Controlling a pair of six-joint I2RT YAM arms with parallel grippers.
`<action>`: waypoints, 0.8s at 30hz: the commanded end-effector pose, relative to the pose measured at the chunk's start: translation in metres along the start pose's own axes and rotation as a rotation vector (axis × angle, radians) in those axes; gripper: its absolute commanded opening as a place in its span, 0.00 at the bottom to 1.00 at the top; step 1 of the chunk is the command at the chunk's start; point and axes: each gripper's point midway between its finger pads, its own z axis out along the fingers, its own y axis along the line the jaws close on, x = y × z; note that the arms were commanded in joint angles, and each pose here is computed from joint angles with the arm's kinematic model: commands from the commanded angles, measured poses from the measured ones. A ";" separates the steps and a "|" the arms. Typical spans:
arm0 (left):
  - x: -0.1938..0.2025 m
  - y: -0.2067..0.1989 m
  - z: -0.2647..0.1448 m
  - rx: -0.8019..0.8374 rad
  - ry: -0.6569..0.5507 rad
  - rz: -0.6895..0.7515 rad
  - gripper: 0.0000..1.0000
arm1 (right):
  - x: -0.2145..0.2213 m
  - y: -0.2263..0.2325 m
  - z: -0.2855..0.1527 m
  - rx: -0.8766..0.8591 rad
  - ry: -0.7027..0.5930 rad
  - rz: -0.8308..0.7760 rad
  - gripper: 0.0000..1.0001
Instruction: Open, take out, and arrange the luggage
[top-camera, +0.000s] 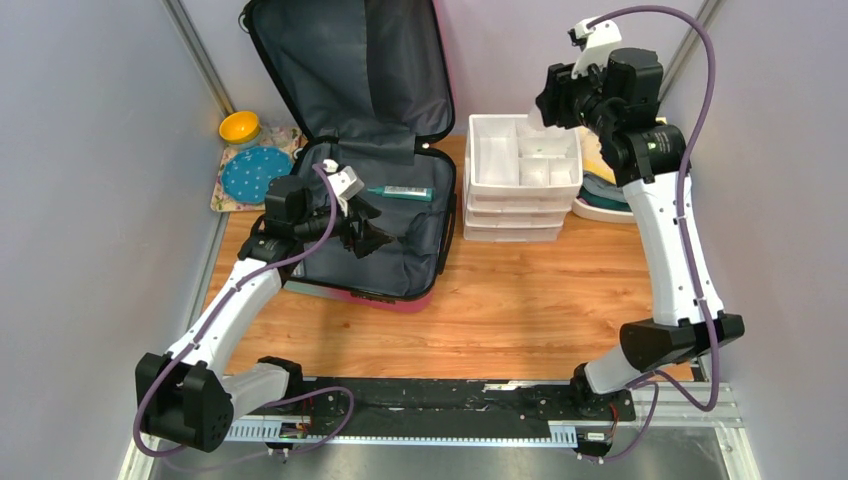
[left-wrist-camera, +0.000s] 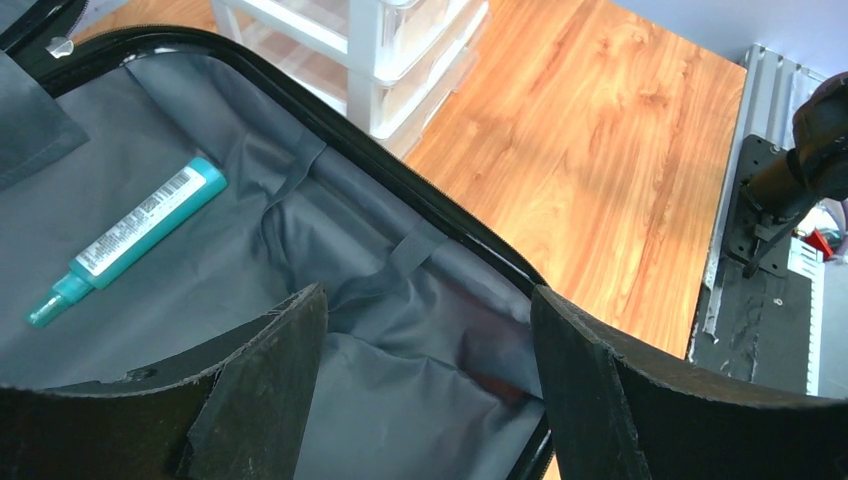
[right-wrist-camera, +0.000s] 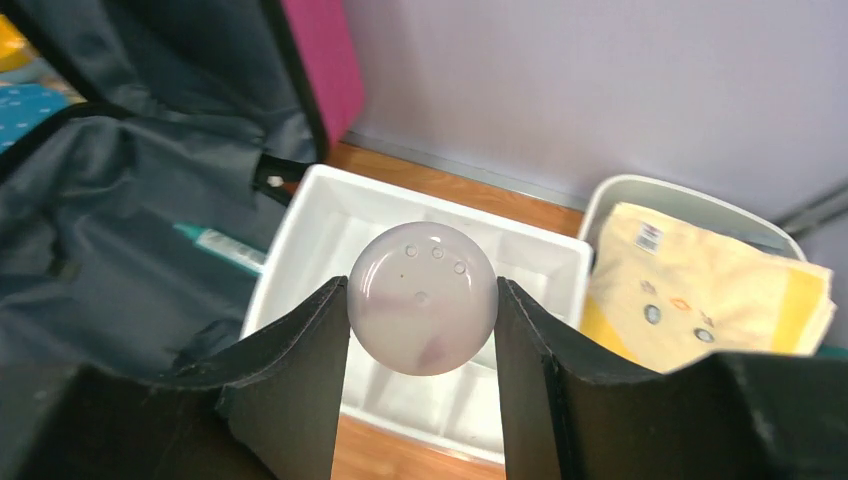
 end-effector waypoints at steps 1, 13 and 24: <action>-0.011 0.000 0.000 0.000 -0.029 0.039 0.82 | 0.004 -0.044 0.012 0.142 0.022 -0.022 0.00; -0.007 0.007 -0.002 -0.036 -0.009 0.069 0.83 | 0.016 -0.096 0.051 0.222 0.042 -0.039 0.00; -0.001 0.014 -0.005 -0.066 0.016 0.049 0.84 | 0.045 -0.104 0.082 0.202 0.094 0.001 0.00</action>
